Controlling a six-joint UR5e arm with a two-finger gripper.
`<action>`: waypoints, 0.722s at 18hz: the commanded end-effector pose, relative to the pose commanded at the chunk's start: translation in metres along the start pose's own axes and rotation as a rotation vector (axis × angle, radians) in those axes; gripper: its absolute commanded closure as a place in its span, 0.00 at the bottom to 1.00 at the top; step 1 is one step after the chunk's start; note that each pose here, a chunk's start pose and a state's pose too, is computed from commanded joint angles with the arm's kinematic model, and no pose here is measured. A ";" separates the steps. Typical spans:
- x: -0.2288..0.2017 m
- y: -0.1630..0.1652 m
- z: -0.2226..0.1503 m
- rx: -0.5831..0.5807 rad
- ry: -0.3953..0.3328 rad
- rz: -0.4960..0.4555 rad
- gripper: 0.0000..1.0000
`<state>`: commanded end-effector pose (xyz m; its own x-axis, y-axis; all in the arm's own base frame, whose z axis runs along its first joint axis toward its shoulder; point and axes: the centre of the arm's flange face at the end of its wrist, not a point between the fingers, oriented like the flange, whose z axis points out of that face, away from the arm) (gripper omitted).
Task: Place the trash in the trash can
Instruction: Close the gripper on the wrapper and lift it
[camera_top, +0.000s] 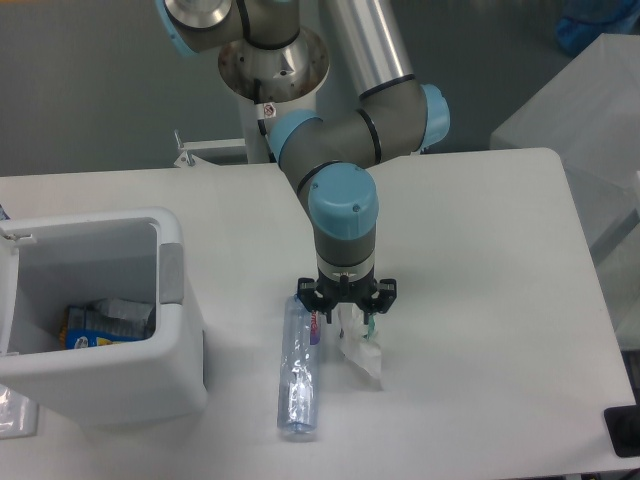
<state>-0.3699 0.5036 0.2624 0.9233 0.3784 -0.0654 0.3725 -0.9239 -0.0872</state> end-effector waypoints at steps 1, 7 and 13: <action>0.000 0.000 -0.001 0.002 0.001 0.000 0.86; -0.007 -0.004 -0.014 0.030 -0.005 -0.006 1.00; -0.032 -0.012 -0.069 0.188 0.086 -0.117 1.00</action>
<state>-0.3976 0.4992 0.3337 0.8823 0.4689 0.0401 0.4611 -0.8443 -0.2731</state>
